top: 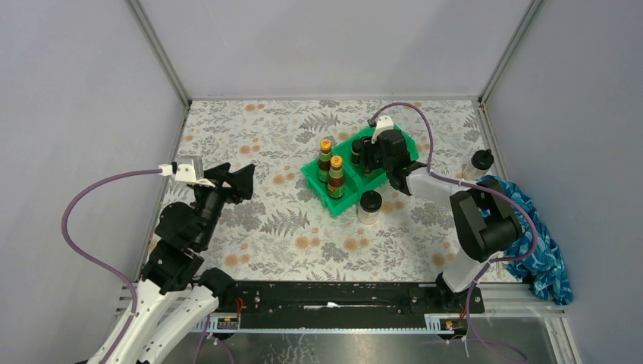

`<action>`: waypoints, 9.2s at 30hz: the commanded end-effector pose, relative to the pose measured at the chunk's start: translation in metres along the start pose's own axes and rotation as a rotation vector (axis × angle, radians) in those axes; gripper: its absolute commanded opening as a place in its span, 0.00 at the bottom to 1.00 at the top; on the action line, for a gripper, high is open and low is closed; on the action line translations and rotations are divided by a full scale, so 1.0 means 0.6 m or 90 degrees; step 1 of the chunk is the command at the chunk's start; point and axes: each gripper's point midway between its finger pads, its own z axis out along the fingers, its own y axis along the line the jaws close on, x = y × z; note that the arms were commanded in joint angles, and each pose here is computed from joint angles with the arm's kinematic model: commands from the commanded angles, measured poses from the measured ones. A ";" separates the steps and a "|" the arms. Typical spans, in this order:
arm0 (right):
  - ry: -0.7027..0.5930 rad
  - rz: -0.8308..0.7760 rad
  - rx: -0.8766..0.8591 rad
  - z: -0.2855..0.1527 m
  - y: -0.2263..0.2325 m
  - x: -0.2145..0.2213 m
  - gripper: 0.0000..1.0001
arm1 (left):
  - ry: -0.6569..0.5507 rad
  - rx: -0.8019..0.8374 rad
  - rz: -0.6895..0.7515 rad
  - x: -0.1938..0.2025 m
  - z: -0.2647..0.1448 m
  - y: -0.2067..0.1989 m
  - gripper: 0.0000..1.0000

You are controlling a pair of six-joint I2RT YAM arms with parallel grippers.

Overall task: Organize the condiment bottles
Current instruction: Place the bottle in the storage box, then pick up the bottle from the center of the board.

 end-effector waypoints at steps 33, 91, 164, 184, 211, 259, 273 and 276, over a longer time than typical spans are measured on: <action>-0.035 0.014 0.006 0.012 -0.008 -0.028 0.46 | -0.010 0.012 -0.003 -0.003 0.003 -0.005 0.74; -0.189 0.069 -0.081 -0.253 0.040 -0.182 0.76 | 0.119 0.084 0.026 0.074 0.045 -0.046 0.73; 0.085 0.114 0.063 -0.276 0.027 0.133 0.80 | 0.149 0.137 0.015 0.092 0.037 -0.077 0.74; 0.037 0.114 0.036 -0.293 0.035 0.092 0.81 | 0.154 0.137 0.016 0.096 0.036 -0.078 0.74; 0.108 0.033 -0.059 -0.278 0.091 0.091 0.88 | 0.161 0.138 0.017 0.101 0.039 -0.079 0.74; 0.126 0.011 -0.079 -0.220 0.119 0.096 0.87 | 0.157 0.145 0.020 0.097 0.036 -0.081 0.74; 0.136 0.003 -0.062 -0.204 0.114 0.106 0.64 | 0.156 0.145 0.021 0.097 0.035 -0.081 0.74; 0.137 0.002 -0.057 -0.203 0.112 0.109 0.48 | 0.156 0.144 0.023 0.097 0.034 -0.080 0.74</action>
